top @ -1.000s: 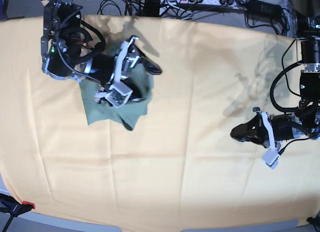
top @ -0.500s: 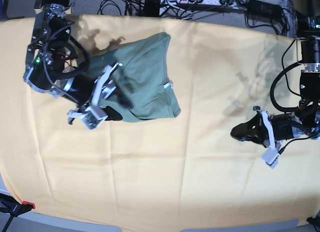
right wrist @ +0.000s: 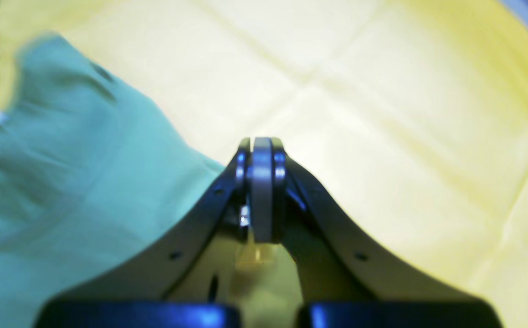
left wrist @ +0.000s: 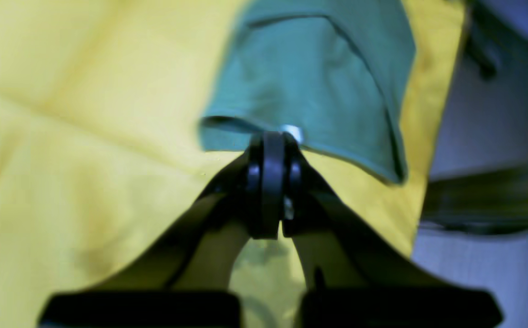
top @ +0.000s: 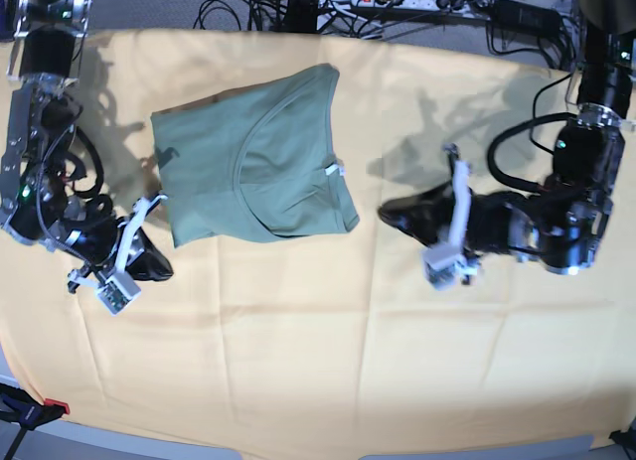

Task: Fold the T-shirt properly
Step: 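Grasp the folded bundle edges with both grippers and tuck them inward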

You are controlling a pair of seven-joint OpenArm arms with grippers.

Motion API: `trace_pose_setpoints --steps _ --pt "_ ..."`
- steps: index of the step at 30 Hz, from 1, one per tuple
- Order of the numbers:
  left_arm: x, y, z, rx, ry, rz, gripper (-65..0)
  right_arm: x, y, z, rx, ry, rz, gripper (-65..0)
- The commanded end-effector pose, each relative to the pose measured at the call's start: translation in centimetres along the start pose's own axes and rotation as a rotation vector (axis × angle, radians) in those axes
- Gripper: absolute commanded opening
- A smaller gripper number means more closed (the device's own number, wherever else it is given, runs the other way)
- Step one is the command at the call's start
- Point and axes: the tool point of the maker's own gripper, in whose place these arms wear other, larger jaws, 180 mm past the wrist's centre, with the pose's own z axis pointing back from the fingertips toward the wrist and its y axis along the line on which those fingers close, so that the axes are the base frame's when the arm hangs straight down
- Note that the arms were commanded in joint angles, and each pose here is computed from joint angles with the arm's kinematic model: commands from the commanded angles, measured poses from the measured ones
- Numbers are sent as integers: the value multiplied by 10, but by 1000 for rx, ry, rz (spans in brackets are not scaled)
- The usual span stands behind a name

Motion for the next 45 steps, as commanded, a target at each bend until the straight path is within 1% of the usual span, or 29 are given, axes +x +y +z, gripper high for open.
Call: trace_pose_setpoints --steps 1,4,6,8,12,17,20,23,26,29,31,33,37,40,42,45 --pt "15 -5 1 -9 -36 -52 -650 15 -15 4 -17 -29 25 -650" --pt "20 -38 -21 -120 -61 -83 -650 7 -18 -9 33 25 11 -650" --pt "17 -61 -39 -192 -38 -108 -650 -1 -15 -19 62 76 12 -650" --pt "9 -77 -60 -235 3 -139 -650 -6 -16 -27 68 112 25 -650" --pt "5 -107 -92 -300 35 -206 -650 -12 -19 -35 71 153 35 -650" --pt "6 -135 -123 -326 45 -236 -650 -31 -20 -40 80 203 1 -650" --pt "8 -141 -135 -311 46 -268 -650 -40 -24 -41 67 228 -5 -650" --pt "8 -140 -143 -270 55 -251 -650 -40 -21 -42 76 230 -2 -650" --pt "4 -138 -147 -235 60 -235 -650 -44 -9 -48 111 246 12 -650" --pt "-5 -132 -152 -202 87 -213 -650 -49 5 -55 149 284 60 -650" --pt "-13 -125 -154 -183 115 -200 -650 -48 8 -60 148 300 110 -650" --pt "-19 -119 -157 -165 127 -197 -650 -45 7 -62 141 296 138 -650" --pt "-32 -111 -161 -151 164 -174 -650 -46 9 -63 149 293 133 -650" --pt "-42 -100 -162 -102 212 -202 -650 -49 10 -61 154 313 127 -650" --pt "-43 -93 -160 -80 225 -219 -650 -51 14 -58 185 307 91 -650" --pt "-39 -85 -156 -66 225 -231 -650 -51 24 -52 233 275 39 -650"
